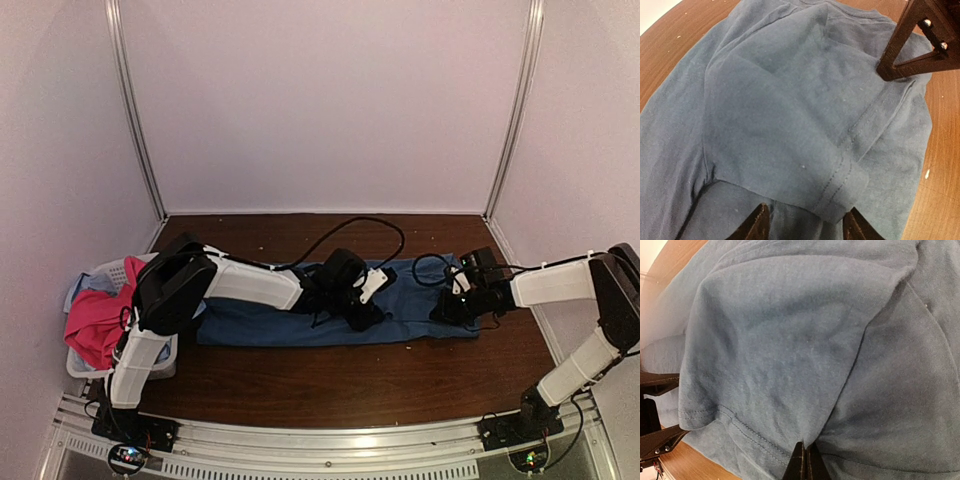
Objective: Fold and stack the mixed laundry pile
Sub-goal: Adjust the rectangle-folded T-shirt at the center of the board.
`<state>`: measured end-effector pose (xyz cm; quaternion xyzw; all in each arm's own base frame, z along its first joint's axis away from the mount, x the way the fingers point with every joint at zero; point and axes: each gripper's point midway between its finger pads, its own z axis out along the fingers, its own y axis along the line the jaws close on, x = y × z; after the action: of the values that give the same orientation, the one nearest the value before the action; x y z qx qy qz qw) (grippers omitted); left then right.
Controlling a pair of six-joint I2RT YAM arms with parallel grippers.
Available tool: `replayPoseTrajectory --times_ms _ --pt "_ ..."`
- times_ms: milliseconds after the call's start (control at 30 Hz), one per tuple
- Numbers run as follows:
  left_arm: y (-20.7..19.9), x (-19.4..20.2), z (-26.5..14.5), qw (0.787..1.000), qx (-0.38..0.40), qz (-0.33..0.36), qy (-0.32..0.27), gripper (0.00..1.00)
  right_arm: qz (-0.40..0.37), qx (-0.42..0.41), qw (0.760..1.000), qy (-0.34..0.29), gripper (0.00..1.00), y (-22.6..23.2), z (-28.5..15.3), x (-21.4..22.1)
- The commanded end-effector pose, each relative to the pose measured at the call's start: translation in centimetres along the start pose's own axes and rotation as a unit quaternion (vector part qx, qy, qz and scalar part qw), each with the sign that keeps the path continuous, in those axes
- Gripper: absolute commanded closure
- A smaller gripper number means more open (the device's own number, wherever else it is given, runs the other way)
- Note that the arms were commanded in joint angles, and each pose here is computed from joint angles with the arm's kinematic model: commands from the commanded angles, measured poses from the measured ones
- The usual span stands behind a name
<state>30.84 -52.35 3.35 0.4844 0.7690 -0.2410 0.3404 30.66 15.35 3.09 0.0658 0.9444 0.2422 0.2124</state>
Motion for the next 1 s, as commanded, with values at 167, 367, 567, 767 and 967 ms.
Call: replayPoseTrajectory --times_ms 167,367,567,767,967 --pt "0.9 -1.7 0.2 1.000 -0.017 0.002 -0.025 0.66 -0.014 0.008 0.999 -0.029 1.00 0.8 -1.6 -1.6" --pt "1.3 -1.6 0.1 0.999 -0.028 0.004 -0.022 0.83 -0.017 0.019 0.999 -0.042 1.00 0.7 -2.4 -2.1" --pt "0.5 -2.1 -1.3 0.999 -0.013 0.021 -0.028 1.00 -0.017 0.038 0.998 -0.045 1.00 0.1 -3.0 -2.0" --pt "-0.1 -2.7 -2.7 0.999 -0.003 0.035 -0.032 1.00 -0.020 0.048 0.997 -0.049 1.00 -0.1 -3.8 -2.0" --pt "-0.7 -1.2 -2.7 0.997 -0.010 0.078 0.008 1.00 -0.013 0.066 0.997 -0.043 1.00 -1.2 -4.0 -1.1"
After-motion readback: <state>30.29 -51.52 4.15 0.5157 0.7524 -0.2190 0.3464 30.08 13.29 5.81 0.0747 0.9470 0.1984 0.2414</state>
